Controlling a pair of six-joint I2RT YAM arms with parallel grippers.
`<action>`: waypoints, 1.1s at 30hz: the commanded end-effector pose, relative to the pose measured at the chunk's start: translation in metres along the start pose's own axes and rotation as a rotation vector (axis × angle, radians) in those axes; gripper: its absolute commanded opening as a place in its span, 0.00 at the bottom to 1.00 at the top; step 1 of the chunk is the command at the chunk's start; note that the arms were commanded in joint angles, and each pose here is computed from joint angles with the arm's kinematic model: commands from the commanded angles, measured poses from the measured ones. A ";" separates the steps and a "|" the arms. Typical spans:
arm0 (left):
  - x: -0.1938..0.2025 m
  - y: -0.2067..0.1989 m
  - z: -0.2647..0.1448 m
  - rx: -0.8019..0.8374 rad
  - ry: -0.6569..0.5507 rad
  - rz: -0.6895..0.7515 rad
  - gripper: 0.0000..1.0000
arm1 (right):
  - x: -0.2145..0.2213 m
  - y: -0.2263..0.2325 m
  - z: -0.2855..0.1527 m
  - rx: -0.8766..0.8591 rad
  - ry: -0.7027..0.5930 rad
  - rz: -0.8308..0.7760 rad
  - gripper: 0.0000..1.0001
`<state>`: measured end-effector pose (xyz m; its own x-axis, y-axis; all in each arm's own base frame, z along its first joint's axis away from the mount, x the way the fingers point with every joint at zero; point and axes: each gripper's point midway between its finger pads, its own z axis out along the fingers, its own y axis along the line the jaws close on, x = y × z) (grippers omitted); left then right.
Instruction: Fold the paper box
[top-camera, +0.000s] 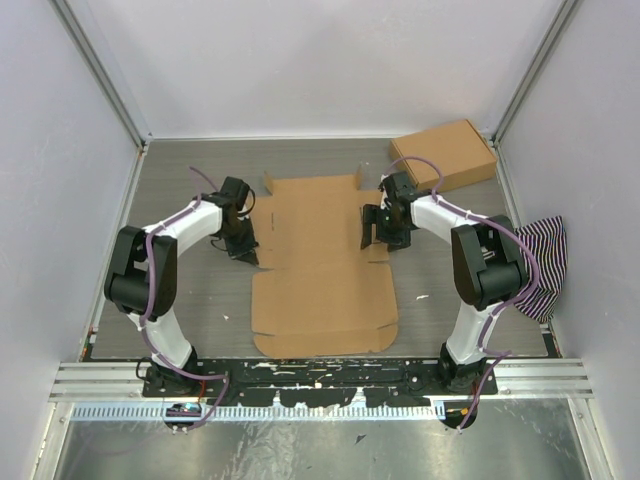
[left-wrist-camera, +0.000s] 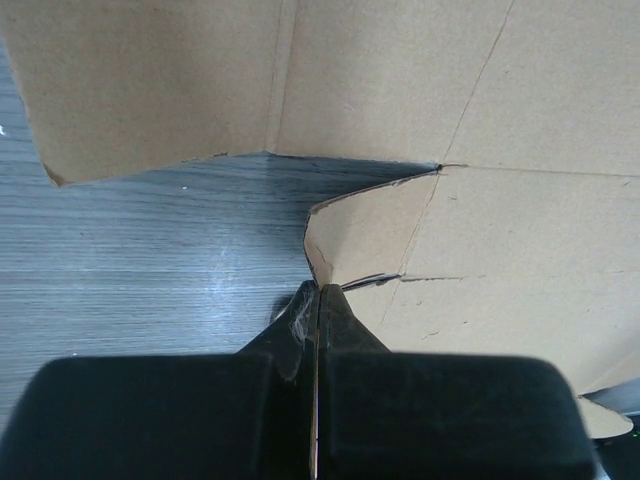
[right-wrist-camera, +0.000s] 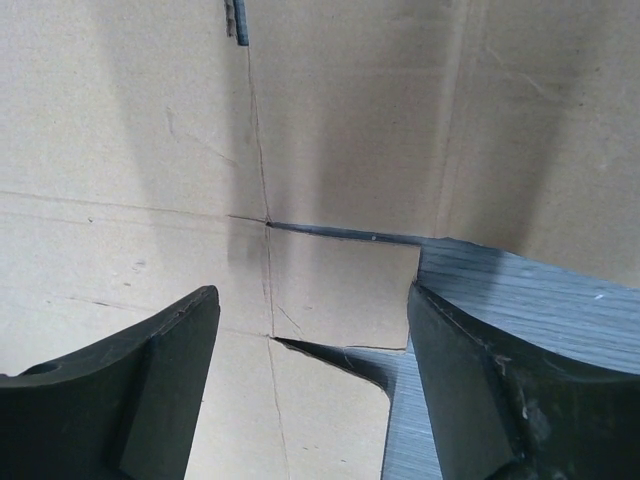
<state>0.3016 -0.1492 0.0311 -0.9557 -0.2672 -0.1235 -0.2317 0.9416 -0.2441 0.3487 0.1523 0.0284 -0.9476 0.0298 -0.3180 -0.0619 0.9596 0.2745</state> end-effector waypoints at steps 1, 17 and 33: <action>-0.008 -0.016 -0.002 0.046 -0.008 0.028 0.00 | -0.021 0.055 -0.030 -0.215 -0.061 -0.016 0.80; -0.011 -0.021 0.001 0.055 0.008 0.033 0.00 | -0.032 0.094 -0.045 -0.333 -0.074 -0.008 0.77; -0.012 -0.022 0.001 0.053 0.015 0.032 0.01 | -0.011 0.097 0.005 -0.300 0.036 -0.027 0.77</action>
<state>0.3069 -0.1598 0.0295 -0.9657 -0.2425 -0.0927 -0.2104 0.9402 -0.2678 0.3390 0.2405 0.0416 -0.9697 -0.0202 -0.2436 -0.1462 0.8467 0.5117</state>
